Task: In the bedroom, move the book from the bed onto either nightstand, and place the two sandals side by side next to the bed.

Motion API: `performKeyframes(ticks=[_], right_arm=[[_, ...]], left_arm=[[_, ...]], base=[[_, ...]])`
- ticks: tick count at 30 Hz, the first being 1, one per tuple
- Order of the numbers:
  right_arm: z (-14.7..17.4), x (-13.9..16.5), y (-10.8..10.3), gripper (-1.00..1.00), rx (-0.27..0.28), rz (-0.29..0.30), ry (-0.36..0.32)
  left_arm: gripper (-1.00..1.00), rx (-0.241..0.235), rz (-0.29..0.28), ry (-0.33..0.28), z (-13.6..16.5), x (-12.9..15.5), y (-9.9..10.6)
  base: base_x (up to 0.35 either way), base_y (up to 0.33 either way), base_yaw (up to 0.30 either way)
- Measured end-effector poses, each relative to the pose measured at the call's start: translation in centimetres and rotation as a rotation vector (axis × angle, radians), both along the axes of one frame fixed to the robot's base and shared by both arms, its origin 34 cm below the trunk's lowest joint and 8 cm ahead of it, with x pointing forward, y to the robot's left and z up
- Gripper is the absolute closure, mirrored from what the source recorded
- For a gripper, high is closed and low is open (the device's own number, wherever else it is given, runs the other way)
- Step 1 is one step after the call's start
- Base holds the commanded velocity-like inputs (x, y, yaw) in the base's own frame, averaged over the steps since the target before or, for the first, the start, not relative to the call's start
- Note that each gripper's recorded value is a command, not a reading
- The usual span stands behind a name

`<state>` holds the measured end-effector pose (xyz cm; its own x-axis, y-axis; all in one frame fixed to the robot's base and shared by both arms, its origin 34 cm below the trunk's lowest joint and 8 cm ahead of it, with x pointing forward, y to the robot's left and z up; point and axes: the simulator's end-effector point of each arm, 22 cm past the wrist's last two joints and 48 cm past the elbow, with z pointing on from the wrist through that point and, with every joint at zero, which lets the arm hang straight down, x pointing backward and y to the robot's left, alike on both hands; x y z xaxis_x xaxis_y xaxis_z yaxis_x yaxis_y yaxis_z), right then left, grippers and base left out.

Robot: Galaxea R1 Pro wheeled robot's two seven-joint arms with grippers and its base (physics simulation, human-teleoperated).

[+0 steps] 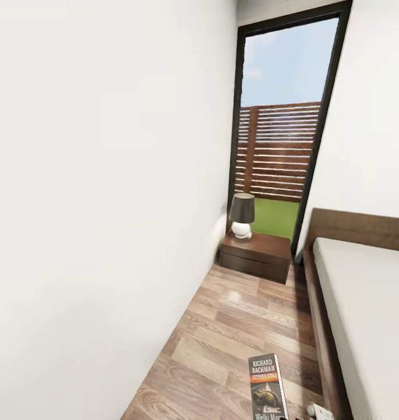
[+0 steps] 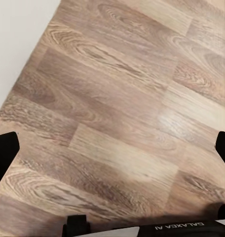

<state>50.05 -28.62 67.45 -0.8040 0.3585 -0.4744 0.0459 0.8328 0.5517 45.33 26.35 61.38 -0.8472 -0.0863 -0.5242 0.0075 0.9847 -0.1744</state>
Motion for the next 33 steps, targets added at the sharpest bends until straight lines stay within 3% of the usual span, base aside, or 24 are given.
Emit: performKeyframes(ticks=[11,33], right_arm=[[0.05,0.07,-0.03,1.0,0.002,-0.004,-0.002],[0.01,0.01,0.0,1.0,0.0,-0.001,0.0]], left_arm=[[-1.0,0.0,0.0,-0.001,0.02,0.01,0.0],[-1.0,0.0,0.0,-0.001,0.01,0.01,0.0]], base=[[0.132,0.165,-0.3],[0.004,0.006,-0.3]])
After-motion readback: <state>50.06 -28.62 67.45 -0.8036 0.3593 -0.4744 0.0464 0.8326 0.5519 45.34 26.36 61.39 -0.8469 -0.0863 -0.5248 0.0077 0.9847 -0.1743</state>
